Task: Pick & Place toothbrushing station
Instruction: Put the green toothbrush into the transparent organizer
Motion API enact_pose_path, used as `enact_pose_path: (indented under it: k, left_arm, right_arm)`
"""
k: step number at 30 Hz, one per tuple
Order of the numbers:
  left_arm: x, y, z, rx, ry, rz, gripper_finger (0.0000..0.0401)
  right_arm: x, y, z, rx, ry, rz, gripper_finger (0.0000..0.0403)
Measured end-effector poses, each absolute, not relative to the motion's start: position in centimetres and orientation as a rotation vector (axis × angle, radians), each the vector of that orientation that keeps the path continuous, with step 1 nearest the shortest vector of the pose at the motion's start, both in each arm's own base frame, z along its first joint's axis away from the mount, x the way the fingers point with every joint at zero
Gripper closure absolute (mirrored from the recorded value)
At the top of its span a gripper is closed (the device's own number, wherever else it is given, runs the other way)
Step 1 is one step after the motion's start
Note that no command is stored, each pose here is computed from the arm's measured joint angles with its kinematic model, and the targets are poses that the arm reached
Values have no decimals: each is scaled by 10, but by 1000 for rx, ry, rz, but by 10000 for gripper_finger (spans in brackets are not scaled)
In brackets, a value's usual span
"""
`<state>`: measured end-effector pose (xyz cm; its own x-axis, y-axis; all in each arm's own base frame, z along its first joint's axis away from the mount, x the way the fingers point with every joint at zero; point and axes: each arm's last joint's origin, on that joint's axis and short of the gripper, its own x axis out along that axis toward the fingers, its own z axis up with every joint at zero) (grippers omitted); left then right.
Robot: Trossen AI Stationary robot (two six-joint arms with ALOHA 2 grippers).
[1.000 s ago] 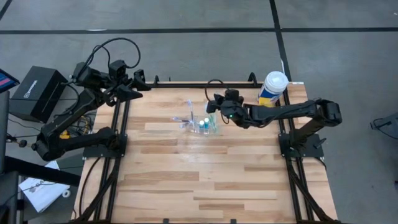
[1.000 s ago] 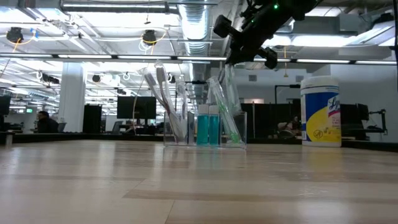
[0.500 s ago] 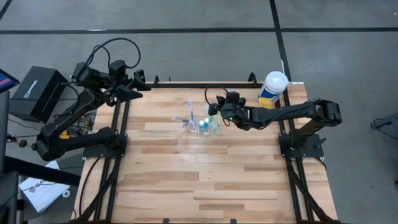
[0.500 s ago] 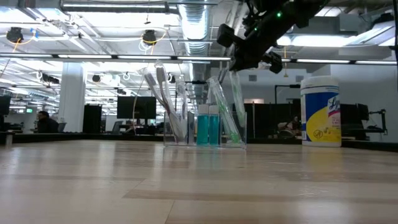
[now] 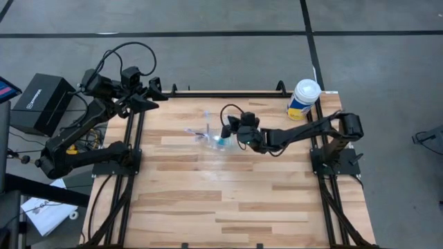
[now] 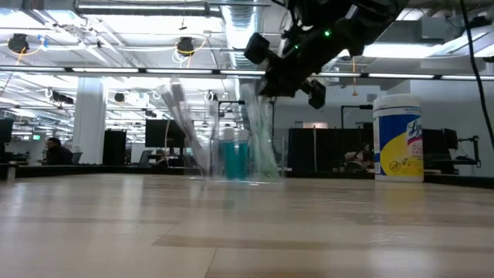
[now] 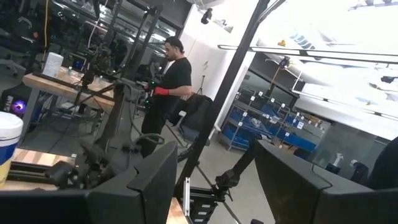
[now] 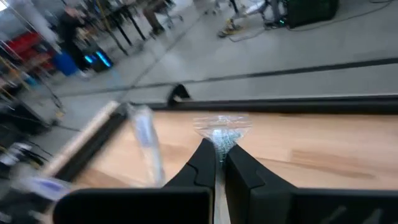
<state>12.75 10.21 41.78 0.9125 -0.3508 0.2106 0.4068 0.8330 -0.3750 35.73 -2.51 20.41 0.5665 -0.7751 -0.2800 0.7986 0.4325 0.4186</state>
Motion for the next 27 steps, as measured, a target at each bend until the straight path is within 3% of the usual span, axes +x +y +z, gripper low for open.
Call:
enact_pose_path:
  k: [3,10,15,20,27]
  left_arm:
    - [128,102,418,-426,-135,-403,193]
    - [128,102,418,-426,-135,-403,193]
    - [128,102,418,-426,-135,-403,193]
    - [128,102,418,-426,-135,-403,193]
    - [129,104,417,-431,-132,-401,193]
  right_arm:
    - [361,-24,206,551,30,-973,387]
    - [354,-26,220,550,35,-949,278]
    - [352,-25,226,540,45,-927,224]
    - [351,-23,228,542,38,-919,198]
    - [353,-19,230,532,50,-892,193]
